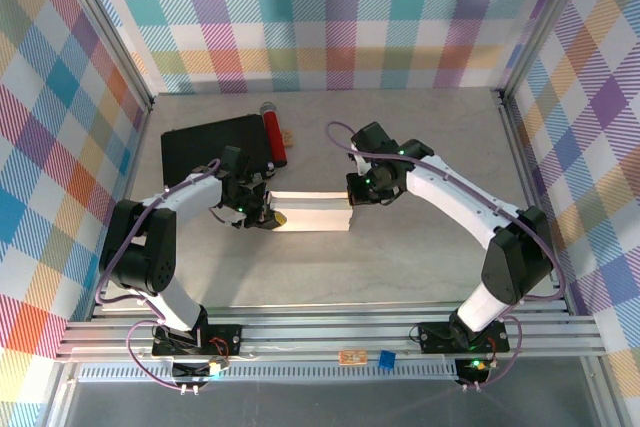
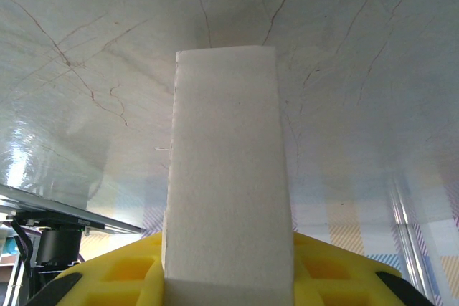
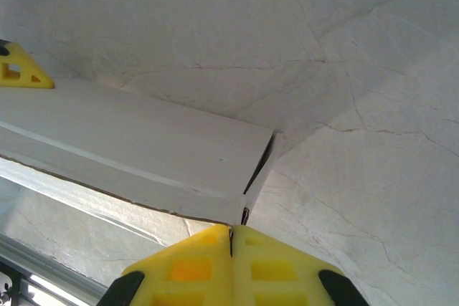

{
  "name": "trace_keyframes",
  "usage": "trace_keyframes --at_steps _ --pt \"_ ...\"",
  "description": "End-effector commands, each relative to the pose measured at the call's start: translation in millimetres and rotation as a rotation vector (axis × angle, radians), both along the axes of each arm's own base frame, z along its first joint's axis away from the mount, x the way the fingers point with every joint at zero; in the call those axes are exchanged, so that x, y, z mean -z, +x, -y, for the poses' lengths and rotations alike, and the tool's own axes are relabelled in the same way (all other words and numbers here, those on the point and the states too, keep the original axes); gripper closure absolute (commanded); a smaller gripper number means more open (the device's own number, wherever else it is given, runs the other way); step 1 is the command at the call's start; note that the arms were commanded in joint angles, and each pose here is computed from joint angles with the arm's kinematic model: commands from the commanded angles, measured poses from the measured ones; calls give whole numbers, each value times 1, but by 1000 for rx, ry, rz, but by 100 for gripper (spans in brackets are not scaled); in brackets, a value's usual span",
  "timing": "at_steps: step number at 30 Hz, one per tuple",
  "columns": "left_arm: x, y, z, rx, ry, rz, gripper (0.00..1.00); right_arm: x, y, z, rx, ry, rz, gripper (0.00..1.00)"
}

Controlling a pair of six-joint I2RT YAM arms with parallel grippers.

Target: Fold the paper box

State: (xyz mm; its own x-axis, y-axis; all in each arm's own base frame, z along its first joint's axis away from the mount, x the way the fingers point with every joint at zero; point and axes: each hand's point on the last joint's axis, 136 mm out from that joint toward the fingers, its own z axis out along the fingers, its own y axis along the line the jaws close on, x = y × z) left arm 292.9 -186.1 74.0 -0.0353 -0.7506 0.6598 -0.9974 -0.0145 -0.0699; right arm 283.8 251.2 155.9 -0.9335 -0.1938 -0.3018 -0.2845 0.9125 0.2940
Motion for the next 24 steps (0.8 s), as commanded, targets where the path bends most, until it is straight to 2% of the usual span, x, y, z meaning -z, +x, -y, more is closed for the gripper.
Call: trace_keyframes --at_steps 1,23,24 --pt "21 -1 -16 -55 99 -25 100 18 -18 0 1 -26 -60 100" --pt "31 3 -14 -98 76 -27 100 44 -26 8 -34 -102 138 100" --pt "30 5 -14 -100 71 -15 96 44 -26 9 -33 -109 136 100"
